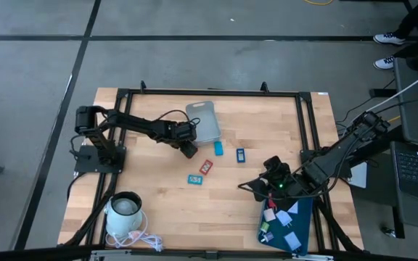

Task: Pick & Place Office items
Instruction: Put the white digital clock into the gray bin

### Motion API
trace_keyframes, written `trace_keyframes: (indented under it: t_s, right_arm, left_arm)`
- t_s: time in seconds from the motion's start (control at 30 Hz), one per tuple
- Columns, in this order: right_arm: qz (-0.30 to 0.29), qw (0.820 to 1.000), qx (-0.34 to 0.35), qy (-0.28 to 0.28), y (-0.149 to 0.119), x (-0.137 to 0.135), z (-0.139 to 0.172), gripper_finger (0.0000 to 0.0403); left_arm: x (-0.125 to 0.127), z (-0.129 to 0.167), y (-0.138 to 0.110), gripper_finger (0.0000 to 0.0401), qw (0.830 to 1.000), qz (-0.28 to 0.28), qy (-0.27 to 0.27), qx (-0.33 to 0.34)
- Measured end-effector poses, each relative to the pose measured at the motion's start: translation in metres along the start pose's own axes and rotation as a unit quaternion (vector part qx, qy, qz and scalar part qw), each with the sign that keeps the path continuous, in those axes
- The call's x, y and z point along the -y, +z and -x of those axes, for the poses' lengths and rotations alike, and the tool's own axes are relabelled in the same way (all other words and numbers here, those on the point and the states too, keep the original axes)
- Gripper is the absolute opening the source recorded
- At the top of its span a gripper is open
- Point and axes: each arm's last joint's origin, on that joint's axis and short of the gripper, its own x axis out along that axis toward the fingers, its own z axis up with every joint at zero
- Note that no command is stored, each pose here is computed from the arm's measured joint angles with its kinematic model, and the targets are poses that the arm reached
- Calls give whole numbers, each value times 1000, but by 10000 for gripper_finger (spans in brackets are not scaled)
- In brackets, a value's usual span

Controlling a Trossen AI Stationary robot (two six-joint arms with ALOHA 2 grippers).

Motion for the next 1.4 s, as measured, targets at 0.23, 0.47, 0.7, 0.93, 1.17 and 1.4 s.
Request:
trace_keyframes:
  t_s: [0.23, 0.47, 0.7, 0.93, 1.17, 1.4]
  right_arm:
    - [12, 1000, 1, 0, 0, 0, 0, 352]
    - [30, 1000, 1, 0, 0, 0, 0, 352]
    - [40, 999, 14, 1, 1, 0, 0, 350]
    - [56, 998, 15, 6, 1, -2, 0, 350]
    - [48, 998, 28, 20, 3, -5, -1, 350]
    - [-5, 993, 105, 47, 21, -15, -8, 349]
  left_arm:
    - [-4, 10, 8, 58, 999, 26, -42, -3]
    - [-9, 34, 17, 58, 994, 50, -94, 14]
    - [-10, 73, 24, 58, 980, 66, -174, 66]
    - [-14, 109, 28, 58, 960, 91, -237, 119]
    - [-23, 104, 38, 58, 962, 73, -218, 145]
    - [-42, 74, 60, 58, 968, 56, -202, 141]
